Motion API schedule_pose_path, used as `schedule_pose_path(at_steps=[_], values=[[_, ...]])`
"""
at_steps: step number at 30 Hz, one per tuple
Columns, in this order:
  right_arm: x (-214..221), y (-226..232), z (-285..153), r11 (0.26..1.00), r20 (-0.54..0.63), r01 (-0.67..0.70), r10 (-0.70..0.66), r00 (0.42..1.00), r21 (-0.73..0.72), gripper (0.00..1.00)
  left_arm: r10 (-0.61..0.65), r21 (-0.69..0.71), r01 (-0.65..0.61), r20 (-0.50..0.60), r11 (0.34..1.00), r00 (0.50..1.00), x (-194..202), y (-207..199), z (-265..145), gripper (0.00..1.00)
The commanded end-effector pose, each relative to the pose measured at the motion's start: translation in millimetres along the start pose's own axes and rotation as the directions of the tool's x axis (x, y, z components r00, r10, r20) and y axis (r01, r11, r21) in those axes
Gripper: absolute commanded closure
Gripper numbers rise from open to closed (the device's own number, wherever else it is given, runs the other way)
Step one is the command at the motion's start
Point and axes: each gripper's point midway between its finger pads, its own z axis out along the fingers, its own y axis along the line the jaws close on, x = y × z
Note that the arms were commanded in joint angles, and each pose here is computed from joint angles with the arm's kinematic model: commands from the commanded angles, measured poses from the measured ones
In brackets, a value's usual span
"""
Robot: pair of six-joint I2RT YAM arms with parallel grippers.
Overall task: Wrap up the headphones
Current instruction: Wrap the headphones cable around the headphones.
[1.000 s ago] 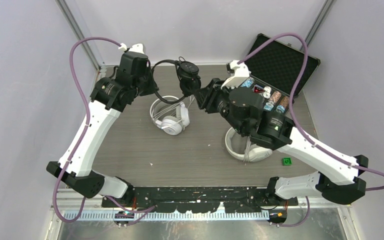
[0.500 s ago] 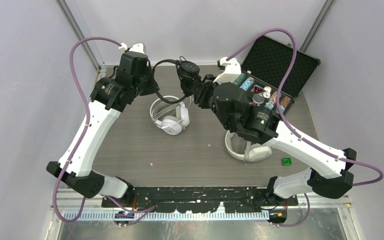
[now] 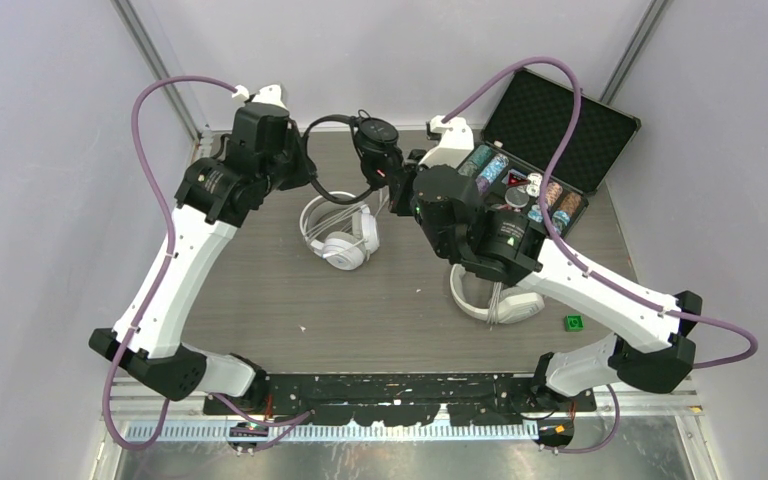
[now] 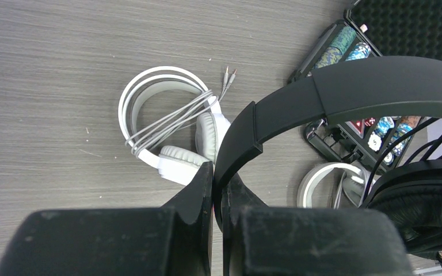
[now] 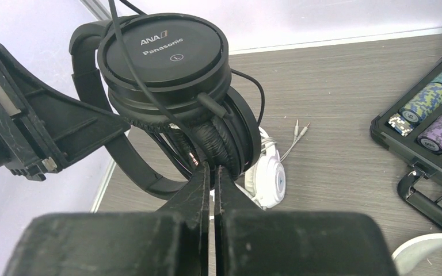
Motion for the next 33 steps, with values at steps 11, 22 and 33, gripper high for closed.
schedule_pose_path(at_steps=[11,22,33], values=[[48,21,-1,0.984,-0.101,0.002,-0.020,0.995,-0.179,1.00,-0.083,0.056,0.079,0.092,0.995,0.992,-29,-17,-4,1.00],[74,5,5,0.987,-0.118,0.061,-0.079,0.990,-0.148,1.00,-0.063,0.009,0.063,0.087,0.998,0.994,-32,-13,4,1.00],[29,-35,-17,0.995,0.003,0.086,-0.086,0.996,-0.040,1.00,0.092,0.045,-0.090,-0.041,0.995,0.995,5,-6,15,1.00]])
